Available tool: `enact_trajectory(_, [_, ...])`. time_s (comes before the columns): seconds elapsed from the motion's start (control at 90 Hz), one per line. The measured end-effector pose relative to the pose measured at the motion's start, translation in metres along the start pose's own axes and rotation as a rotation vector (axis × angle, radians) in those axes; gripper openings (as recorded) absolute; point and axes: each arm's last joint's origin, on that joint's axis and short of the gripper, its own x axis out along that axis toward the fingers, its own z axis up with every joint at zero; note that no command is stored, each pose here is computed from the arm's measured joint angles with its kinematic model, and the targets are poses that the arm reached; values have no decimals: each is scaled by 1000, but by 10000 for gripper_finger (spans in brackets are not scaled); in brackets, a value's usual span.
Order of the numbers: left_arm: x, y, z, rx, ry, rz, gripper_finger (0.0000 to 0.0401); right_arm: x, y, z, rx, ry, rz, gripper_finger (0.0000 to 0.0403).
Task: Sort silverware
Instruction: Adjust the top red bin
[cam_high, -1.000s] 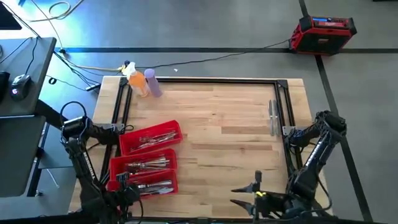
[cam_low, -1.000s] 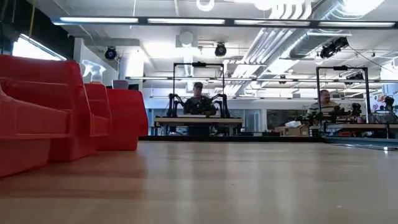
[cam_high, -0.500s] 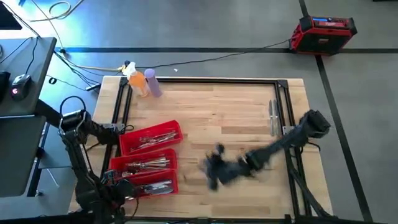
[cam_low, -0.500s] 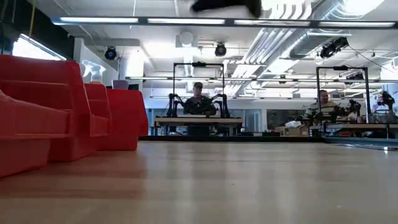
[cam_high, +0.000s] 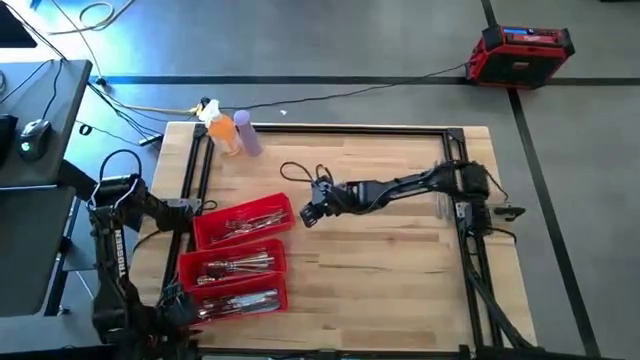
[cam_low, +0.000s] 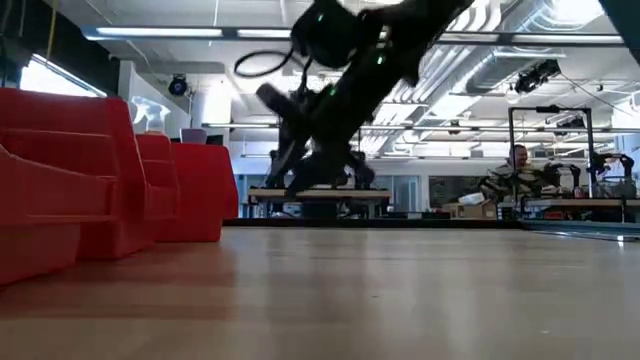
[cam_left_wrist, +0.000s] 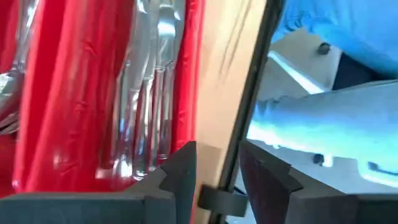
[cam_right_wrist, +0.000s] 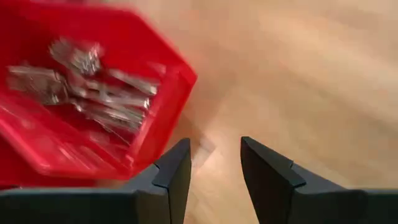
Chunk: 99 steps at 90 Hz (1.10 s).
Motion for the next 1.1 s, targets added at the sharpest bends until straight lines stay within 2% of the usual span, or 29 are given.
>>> enact_trajectory(0.156, [2, -2, 7, 82, -7, -13, 101, 27, 9, -23, -3, 20, 101, 124])
enact_trajectory(0.322, [2, -2, 20, 218, -85, -13, 101, 36, 21, -37, -35, 7, 199, 123])
enact_trajectory(0.611, [-8, 3, 43, 341, -312, 12, 101, 27, 31, -42, -101, 36, 207, 123])
enact_trajectory(0.756, [-17, 7, 52, 355, -443, 25, 101, 5, 45, -38, -155, -1, 237, 123])
enact_trajectory(0.933, [-23, 10, 62, 354, -564, 59, 101, -22, 52, -33, -210, -96, 114, 123])
enact_trajectory(1.1, [-21, 12, 77, 319, -701, 133, 101, -25, 46, -28, -218, -202, -31, 123])
